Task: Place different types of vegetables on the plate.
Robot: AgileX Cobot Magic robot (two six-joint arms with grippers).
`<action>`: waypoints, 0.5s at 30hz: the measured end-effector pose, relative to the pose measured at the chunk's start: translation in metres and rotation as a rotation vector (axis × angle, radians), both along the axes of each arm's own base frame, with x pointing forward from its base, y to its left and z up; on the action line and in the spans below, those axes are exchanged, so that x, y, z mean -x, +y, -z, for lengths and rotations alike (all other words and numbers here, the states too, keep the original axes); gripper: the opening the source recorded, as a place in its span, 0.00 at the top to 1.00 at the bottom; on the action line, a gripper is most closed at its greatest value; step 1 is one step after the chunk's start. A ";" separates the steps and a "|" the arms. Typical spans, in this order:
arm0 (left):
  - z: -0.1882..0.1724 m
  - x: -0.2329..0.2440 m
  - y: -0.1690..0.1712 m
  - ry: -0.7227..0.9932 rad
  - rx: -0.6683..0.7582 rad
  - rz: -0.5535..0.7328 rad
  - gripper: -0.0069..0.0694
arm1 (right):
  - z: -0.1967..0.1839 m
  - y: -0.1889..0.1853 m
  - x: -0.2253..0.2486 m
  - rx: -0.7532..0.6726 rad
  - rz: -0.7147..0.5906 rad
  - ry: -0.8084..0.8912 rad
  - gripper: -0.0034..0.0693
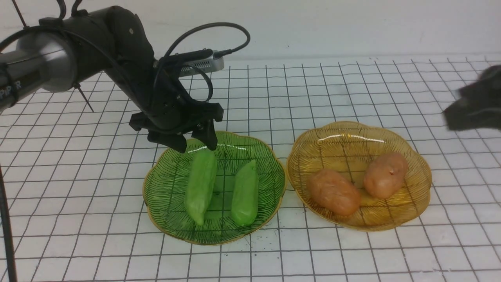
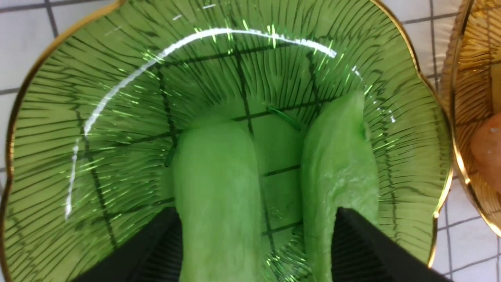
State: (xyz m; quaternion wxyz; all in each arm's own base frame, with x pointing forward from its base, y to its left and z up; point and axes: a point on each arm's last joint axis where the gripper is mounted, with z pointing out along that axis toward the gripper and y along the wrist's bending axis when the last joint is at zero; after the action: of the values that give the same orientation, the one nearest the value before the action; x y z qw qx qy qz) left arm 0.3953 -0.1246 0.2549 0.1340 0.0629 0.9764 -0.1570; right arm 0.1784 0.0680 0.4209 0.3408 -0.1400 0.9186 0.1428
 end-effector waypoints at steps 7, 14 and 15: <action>0.000 0.000 0.000 0.001 0.006 -0.001 0.30 | 0.025 -0.028 0.092 -0.048 0.015 -0.247 0.97; 0.000 0.000 -0.001 0.001 0.007 -0.002 0.30 | 0.095 -0.044 0.117 -0.148 0.110 -0.652 0.97; 0.000 0.000 -0.001 0.001 0.007 -0.002 0.30 | 0.099 -0.044 0.116 -0.156 0.118 -0.676 0.97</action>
State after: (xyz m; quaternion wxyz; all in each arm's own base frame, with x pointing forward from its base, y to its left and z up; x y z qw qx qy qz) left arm 0.3953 -0.1252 0.2551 0.1341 0.0614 0.9760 -0.1604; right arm 0.0626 0.0242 0.3221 0.6430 -0.0997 0.7466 0.1383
